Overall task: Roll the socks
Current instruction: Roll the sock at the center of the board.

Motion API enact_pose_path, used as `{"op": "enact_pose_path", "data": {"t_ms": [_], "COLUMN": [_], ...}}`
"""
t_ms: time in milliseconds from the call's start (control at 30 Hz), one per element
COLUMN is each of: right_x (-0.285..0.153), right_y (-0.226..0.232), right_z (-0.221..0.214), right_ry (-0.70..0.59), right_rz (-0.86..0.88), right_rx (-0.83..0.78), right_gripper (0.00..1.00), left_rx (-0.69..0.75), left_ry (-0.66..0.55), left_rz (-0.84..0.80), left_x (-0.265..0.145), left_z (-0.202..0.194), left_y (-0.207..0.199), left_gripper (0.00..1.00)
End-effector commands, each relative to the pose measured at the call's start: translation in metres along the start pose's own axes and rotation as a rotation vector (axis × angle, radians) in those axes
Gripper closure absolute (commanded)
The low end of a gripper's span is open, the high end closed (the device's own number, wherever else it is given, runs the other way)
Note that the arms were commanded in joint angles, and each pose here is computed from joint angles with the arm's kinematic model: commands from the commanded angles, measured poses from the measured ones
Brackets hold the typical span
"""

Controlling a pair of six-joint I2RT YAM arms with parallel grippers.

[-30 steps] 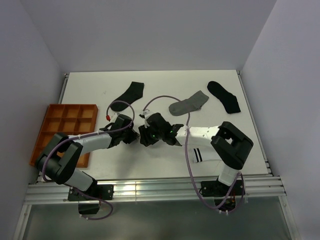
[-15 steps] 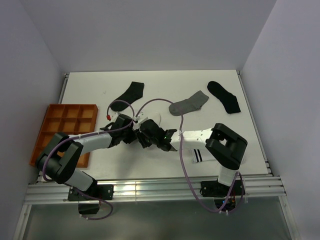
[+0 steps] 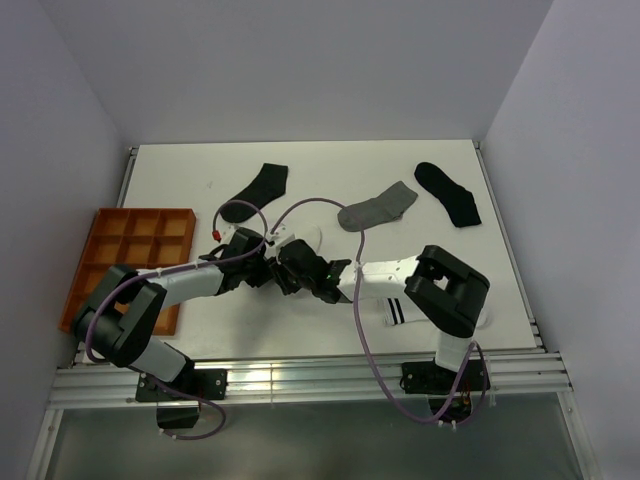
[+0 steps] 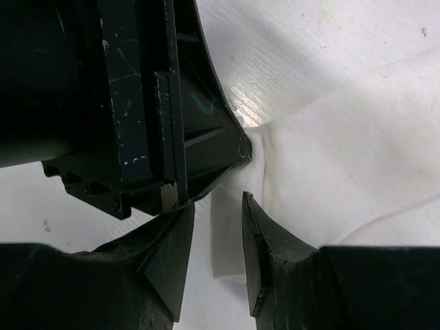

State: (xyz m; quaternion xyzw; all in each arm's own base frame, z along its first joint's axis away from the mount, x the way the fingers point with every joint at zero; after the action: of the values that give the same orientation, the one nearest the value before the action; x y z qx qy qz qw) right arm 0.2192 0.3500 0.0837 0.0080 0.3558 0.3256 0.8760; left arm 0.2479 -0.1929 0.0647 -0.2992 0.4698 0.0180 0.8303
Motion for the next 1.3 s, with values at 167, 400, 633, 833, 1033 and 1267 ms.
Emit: {"op": "enact_pose_path", "data": {"t_ms": [167, 400, 633, 833, 1033, 1267], "right_x": [0.002, -0.004, 0.0, -0.004, -0.018, -0.028], "right_y": [-0.011, -0.024, -0.033, -0.042, -0.029, -0.02], "right_z": [-0.049, -0.052, -0.058, -0.06, -0.042, -0.021], "right_ry": [0.138, 0.142, 0.17, 0.166, 0.103, 0.039], "right_rz": [-0.017, -0.04, -0.106, -0.177, -0.09, -0.04], "right_rx": [-0.018, 0.011, -0.005, -0.002, 0.027, 0.018], "right_gripper": [0.59, 0.6, 0.64, 0.66, 0.58, 0.57], "left_rx": [0.088, 0.092, 0.095, 0.096, 0.092, 0.097], "left_ry": [0.148, 0.147, 0.138, 0.129, 0.135, 0.125], "left_rz": [0.246, 0.259, 0.256, 0.273, 0.284, 0.289], "left_x": [0.006, 0.006, 0.004, 0.002, 0.004, 0.004], "left_z": [-0.04, -0.039, -0.036, -0.033, -0.035, -0.033], "left_y": [0.055, 0.057, 0.053, 0.057, 0.061, 0.06], "left_gripper": [0.71, 0.71, 0.71, 0.71, 0.71, 0.71]}}
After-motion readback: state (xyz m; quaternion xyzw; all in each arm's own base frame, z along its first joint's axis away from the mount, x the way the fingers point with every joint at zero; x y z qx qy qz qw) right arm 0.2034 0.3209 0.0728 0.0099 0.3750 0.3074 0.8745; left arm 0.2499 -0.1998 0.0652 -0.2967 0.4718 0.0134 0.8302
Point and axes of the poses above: each gripper's point midway between its finger pads, its own x axis out along the fingers, its own y axis along the line the jaws close on, z = x × y, the point moved 6 cm from there along -x, back along the fingers, and after that the axes turned 11 degrees about x, right-handed, at the moved point
